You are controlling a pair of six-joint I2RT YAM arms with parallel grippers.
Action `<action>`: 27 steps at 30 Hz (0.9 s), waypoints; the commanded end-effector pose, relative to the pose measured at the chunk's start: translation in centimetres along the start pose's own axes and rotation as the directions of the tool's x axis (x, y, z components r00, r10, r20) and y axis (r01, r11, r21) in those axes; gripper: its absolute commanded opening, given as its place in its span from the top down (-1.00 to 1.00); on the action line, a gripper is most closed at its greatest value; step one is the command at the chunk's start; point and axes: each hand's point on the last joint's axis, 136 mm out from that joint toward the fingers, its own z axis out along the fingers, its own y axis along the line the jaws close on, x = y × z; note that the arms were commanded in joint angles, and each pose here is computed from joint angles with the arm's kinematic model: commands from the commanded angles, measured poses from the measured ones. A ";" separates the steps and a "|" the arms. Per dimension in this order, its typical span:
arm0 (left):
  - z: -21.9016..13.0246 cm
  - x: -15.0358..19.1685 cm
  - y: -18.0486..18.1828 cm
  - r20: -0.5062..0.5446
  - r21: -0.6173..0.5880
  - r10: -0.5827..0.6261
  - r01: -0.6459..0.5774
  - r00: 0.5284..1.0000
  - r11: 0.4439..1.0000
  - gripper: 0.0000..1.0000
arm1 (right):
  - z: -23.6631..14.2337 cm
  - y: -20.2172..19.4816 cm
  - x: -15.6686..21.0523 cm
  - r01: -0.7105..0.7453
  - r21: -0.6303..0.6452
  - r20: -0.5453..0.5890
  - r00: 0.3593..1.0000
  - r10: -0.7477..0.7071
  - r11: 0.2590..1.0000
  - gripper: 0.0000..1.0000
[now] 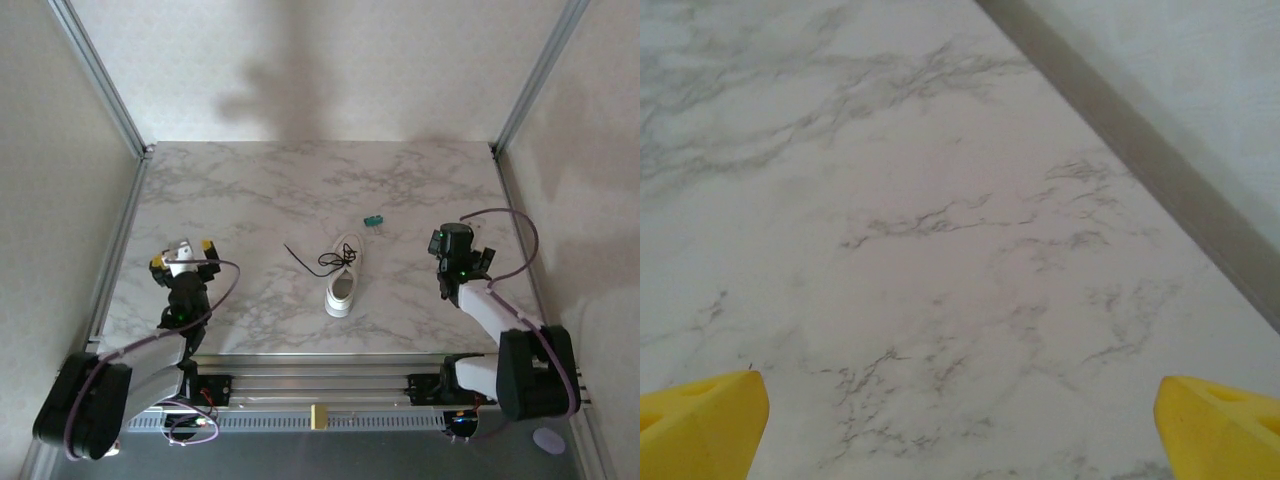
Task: Tie the shoes
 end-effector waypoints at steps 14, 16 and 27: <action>4.6 -0.8 -2.5 0.057 0.273 -0.123 0.103 0.991 0.956 -0.99 | 1.9 6.8 -2.7 0.129 -0.286 0.245 0.968 -0.058 0.949 -0.98; 5.0 -0.3 -2.6 0.044 0.274 -0.119 0.103 0.992 0.956 -0.99 | 2.4 7.1 -1.1 0.144 -0.300 0.238 0.969 -0.072 0.943 -0.98; 6.8 0.3 -1.7 -0.011 0.183 -0.129 0.129 0.992 0.975 -0.99 | 2.1 7.4 -0.2 0.153 -0.344 0.287 0.957 -0.051 0.926 -0.98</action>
